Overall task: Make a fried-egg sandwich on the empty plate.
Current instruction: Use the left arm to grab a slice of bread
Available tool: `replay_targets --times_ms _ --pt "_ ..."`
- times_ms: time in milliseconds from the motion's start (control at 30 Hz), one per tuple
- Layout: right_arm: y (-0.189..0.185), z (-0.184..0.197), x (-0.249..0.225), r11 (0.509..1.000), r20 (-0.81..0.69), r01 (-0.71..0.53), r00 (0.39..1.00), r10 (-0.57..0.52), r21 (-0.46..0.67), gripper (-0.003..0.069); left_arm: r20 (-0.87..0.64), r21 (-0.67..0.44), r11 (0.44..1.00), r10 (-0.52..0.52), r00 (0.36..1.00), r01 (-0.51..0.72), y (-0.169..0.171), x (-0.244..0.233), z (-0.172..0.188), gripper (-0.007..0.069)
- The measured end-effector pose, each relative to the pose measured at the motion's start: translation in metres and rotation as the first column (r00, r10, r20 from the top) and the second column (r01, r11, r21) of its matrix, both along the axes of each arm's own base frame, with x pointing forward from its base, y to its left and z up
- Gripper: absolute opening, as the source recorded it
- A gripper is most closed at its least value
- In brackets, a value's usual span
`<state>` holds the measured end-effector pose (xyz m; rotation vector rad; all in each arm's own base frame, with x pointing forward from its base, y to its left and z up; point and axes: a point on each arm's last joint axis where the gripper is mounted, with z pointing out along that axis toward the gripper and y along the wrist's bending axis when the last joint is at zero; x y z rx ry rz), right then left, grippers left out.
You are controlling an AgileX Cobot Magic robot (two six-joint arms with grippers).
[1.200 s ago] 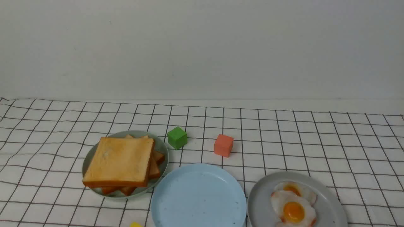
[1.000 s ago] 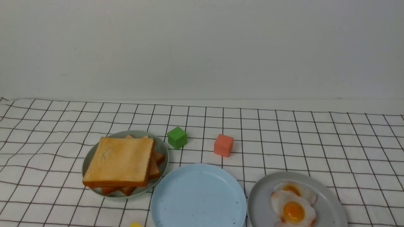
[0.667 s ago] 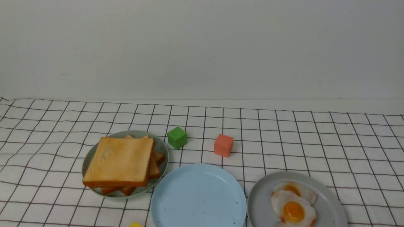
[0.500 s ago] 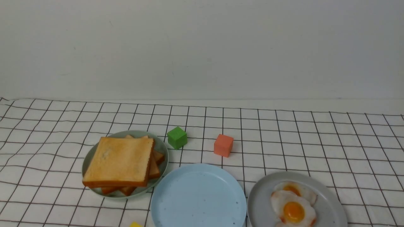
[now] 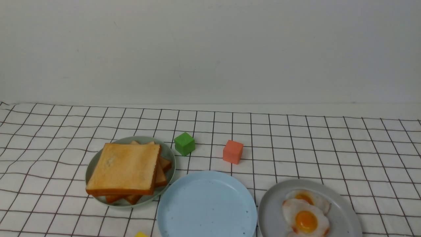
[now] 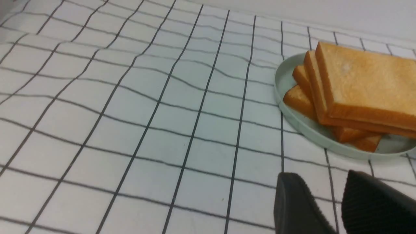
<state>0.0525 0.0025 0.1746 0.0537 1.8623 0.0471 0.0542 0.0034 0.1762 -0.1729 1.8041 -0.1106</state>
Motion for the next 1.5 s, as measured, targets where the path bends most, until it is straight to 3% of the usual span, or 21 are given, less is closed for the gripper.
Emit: replay_targets --times_ms 100,300,500,667,733,833,967,1033,1100,1167,1200,1267,1333,1500 --pt "-0.001 0.001 0.001 1.000 0.031 0.006 0.999 -0.006 0.002 0.0241 0.067 -0.001 1.000 -0.015 0.998 0.016 -0.001 0.001 0.006 0.0238" --pt "-0.004 0.020 0.004 0.999 0.244 0.043 0.969 -0.042 0.001 0.0241 0.288 0.003 0.998 -0.066 0.955 0.068 -0.006 0.002 0.026 0.0238" --pt "-0.006 0.029 0.004 0.998 0.346 0.061 0.936 -0.061 0.012 0.0241 0.318 0.008 0.997 -0.073 0.945 0.075 -0.007 0.002 0.029 0.0238" --pt "-0.008 0.041 0.002 0.983 0.460 0.058 0.878 -0.132 0.172 0.0241 0.417 -0.071 0.991 -0.073 0.906 0.112 -0.009 0.001 0.038 0.0238" --pt "-0.011 0.052 -0.001 0.957 0.556 0.031 0.808 -0.194 0.288 0.0241 0.550 -0.170 0.968 -0.061 0.833 0.183 -0.011 -0.003 0.052 0.0238" --pt "-0.012 0.063 -0.004 0.938 0.609 -0.004 0.762 -0.222 0.347 0.0241 0.615 -0.184 0.959 -0.060 0.786 0.217 -0.011 -0.007 0.064 0.0238" --pt "-0.009 0.114 -0.017 0.935 0.662 -0.066 0.723 -0.195 0.347 0.0241 0.667 -0.183 0.960 -0.036 0.744 0.211 -0.009 -0.022 0.119 0.0238" --pt "-0.005 0.167 -0.026 0.944 0.663 -0.084 0.731 -0.159 0.319 0.0241 0.675 -0.190 0.963 -0.014 0.738 0.192 -0.006 -0.034 0.177 0.0238" --pt "-0.004 0.197 -0.029 0.946 0.661 -0.090 0.736 -0.146 0.310 0.0241 0.644 -0.211 0.961 0.000 0.765 0.178 -0.005 -0.031 0.201 0.0238" --pt "-0.001 0.241 -0.024 0.950 0.585 -0.082 0.802 -0.117 0.302 0.0241 0.528 -0.296 0.945 0.039 0.849 0.140 -0.002 -0.025 0.247 0.0238" --pt "-0.001 0.247 -0.023 0.950 0.581 -0.082 0.806 -0.114 0.301 0.0241 0.501 -0.301 0.945 0.041 0.864 0.130 -0.002 -0.021 0.245 0.0238" --pt "0.001 0.269 -0.008 0.951 0.457 -0.060 0.885 -0.089 0.302 0.0241 0.307 -0.367 0.928 0.058 0.950 0.062 -0.003 -0.001 0.266 0.0238" --pt "0.001 0.271 0.009 0.952 0.351 -0.037 0.933 -0.076 0.304 0.0241 0.155 -0.382 0.924 0.062 0.986 0.002 -0.004 0.017 0.263 0.0238" --pt "0.006 0.241 0.042 0.953 0.163 -0.051 0.987 0.002 0.298 0.0241 -0.029 -0.378 0.923 0.061 0.998 -0.068 -0.006 0.058 0.243 0.0238"
